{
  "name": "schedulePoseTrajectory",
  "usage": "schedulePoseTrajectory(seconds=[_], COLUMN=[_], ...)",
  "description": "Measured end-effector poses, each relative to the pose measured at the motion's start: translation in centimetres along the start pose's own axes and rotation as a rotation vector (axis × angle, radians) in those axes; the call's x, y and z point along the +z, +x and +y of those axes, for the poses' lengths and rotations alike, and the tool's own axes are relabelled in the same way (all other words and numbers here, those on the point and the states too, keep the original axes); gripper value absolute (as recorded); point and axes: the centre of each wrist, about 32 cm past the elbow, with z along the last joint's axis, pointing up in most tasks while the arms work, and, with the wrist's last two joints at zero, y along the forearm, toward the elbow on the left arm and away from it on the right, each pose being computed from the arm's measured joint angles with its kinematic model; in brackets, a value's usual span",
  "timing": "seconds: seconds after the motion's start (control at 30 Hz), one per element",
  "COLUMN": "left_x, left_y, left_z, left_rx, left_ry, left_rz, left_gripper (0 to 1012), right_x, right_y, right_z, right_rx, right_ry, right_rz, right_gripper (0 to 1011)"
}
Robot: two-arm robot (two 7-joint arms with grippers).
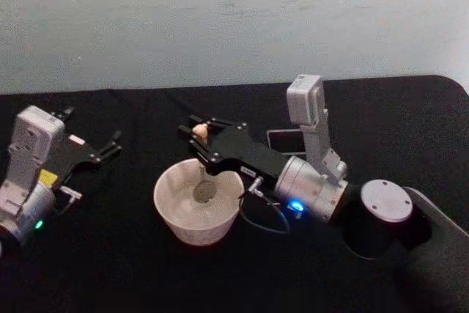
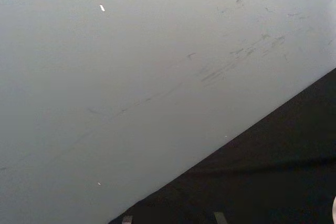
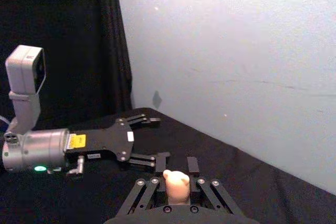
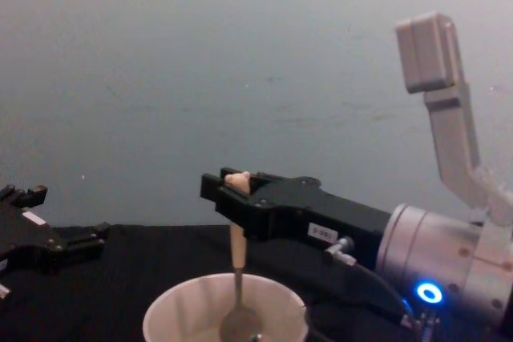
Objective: Pick up the stirring spoon with one hand, stir inside the cup, then place it back in its original position.
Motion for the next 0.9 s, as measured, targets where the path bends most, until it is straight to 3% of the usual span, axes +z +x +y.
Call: schedulePoseTrajectory(seconds=[0.23, 0.47, 0.63, 0.9], left_x=[0.0, 0.0, 0.0, 0.0], left_y=[0.0, 0.0, 0.0, 0.0], left_z=[0.0, 0.0, 0.0, 0.0], left_rx=[0.0, 0.0, 0.0, 0.0], left_ry=[0.0, 0.0, 0.0, 0.0], left_rz=[0.0, 0.0, 0.0, 0.0], left_gripper=[1001, 1001, 1001, 1001], right_x=[0.1, 0.0, -0.2, -0.2], right_y=[0.3, -0.8, -1.6, -2.7], right_z=[-1.4, -2.9, -2.9, -1.3], right_rx=[-0.014, 0.022, 0.05, 0.097], right_ry=[-0.01, -0.026, -0.028, -0.013], right_rz=[-0.009, 0.02, 0.036, 0.052], right_gripper=[228, 228, 228, 227])
